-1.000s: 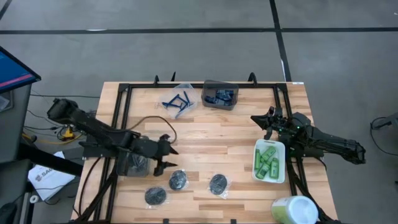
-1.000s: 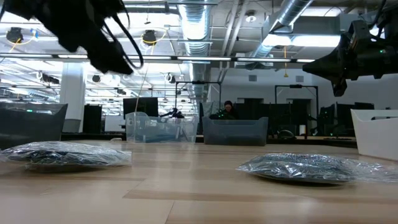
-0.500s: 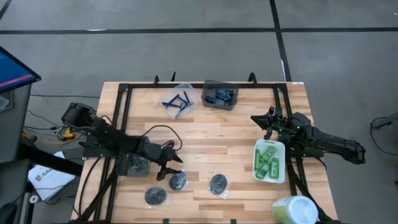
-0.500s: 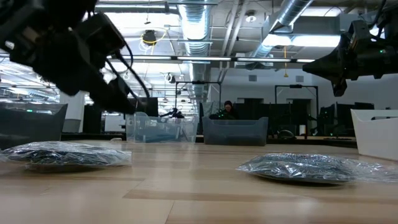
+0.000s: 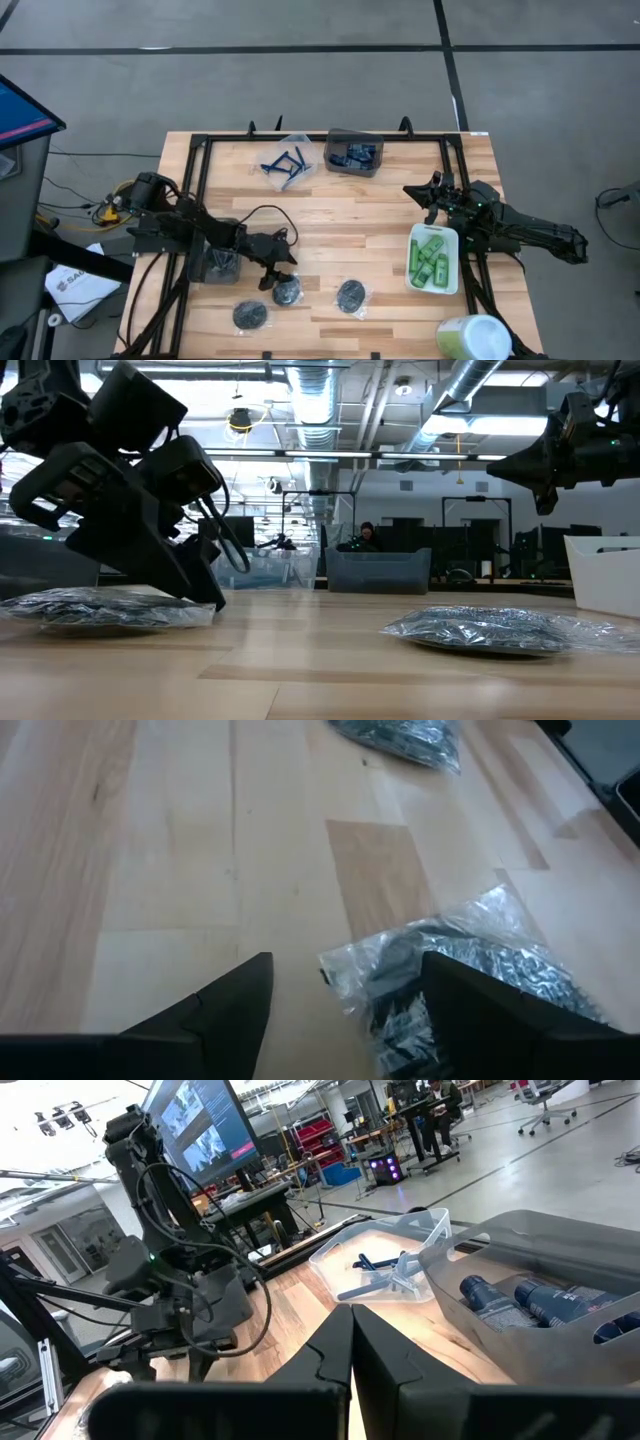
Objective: Pick & Place Travel size toiletries
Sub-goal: Put the black hairbrush into the bottom black bin
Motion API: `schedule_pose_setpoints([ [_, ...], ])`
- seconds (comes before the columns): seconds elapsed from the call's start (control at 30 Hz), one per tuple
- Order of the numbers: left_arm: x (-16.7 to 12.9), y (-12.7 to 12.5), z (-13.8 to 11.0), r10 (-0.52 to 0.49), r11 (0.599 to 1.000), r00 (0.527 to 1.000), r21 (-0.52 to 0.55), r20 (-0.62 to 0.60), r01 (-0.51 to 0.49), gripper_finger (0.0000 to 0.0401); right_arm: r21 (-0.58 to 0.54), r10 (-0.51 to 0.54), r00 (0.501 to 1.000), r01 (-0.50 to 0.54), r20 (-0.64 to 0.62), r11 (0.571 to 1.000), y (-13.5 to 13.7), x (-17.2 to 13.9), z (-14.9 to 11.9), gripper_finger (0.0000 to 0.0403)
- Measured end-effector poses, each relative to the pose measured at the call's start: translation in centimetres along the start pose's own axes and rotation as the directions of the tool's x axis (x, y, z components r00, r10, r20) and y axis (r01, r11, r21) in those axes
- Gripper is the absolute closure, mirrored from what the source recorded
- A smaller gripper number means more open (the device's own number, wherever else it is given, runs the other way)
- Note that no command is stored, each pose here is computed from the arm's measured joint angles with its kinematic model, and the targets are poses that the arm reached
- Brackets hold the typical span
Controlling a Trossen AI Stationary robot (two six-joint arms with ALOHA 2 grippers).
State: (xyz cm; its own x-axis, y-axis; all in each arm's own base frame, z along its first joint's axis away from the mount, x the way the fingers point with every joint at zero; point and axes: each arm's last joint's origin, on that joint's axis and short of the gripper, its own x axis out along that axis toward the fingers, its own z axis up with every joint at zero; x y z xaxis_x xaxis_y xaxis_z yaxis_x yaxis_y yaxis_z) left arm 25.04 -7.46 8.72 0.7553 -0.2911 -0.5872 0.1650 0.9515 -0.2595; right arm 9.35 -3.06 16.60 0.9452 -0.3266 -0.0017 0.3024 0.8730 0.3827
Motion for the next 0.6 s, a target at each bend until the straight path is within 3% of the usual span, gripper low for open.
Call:
schedule_pose_setpoints([
  [0.2, 0.03, 0.04, -0.10, 0.004, 0.999, 1.000, 0.043, -0.010, -0.004, 0.0191, 0.000, 0.000, 1.000, 0.000, 0.000, 1.000, 0.00, 0.00, 0.00, 0.0403],
  [0.6, 0.03, -0.24, -0.31, -0.076, 0.994, 0.996, 0.080, -0.042, 0.079, 0.0383, 0.000, 0.000, 1.000, 0.000, 0.000, 1.000, 0.00, 0.00, 0.00, 0.0403],
])
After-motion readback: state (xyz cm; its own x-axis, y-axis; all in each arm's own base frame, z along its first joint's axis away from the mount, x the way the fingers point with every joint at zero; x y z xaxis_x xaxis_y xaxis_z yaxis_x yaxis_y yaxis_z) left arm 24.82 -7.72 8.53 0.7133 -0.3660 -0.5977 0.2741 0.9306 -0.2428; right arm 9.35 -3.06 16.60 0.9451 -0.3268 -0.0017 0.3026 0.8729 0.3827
